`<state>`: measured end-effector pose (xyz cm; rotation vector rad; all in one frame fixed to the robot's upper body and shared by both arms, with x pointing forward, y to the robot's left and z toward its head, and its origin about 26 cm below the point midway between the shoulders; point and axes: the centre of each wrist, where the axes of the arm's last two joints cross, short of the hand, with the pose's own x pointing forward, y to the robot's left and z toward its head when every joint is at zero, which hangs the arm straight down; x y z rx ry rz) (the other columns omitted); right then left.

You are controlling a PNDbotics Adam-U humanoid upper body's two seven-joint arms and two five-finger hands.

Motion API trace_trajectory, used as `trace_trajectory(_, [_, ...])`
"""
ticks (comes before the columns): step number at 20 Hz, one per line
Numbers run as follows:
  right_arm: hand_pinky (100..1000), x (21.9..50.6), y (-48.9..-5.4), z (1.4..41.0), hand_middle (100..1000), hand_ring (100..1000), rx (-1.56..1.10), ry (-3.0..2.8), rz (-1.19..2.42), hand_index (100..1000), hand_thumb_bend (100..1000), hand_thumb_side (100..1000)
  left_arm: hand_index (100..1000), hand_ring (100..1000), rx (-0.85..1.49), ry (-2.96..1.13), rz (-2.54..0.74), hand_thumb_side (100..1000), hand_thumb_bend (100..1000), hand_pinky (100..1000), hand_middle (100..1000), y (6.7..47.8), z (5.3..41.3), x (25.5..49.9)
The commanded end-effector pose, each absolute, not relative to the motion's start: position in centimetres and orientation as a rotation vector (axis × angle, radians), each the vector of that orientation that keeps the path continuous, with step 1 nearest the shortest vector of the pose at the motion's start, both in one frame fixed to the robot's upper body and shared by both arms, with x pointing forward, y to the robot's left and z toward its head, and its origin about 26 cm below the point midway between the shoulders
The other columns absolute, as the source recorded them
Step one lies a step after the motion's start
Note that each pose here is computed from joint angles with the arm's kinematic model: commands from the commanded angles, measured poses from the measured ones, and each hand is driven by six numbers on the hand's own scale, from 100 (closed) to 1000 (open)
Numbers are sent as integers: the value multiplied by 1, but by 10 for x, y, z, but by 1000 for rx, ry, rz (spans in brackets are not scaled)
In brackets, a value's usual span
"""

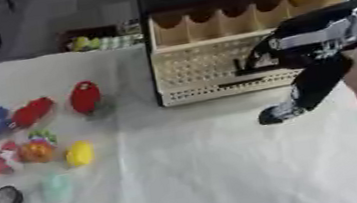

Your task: Pick up objects from table and place into drawer.

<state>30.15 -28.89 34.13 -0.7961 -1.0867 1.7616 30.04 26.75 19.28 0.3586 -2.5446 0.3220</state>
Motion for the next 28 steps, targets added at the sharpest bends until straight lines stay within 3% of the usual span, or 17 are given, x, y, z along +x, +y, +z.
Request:
trace_trajectory(1, [100,293,-291,351,152,182,-820,-1065,1754,885,489,527,822,574,354,-2578,310,946,100,358,647,267,201,298])
trace_trajectory(14, [100,283,-287,363,144,176,-843,-1113,1747,878,527,540,820,576,354,-2577,305,946,100,358,648,268,201,298])
trace_trajectory(28, [100,281,-291,353,147,175,-807,-1069,1779,872,487,540,819,578,348,-2579,307,946,100,359,648,267,202,299])
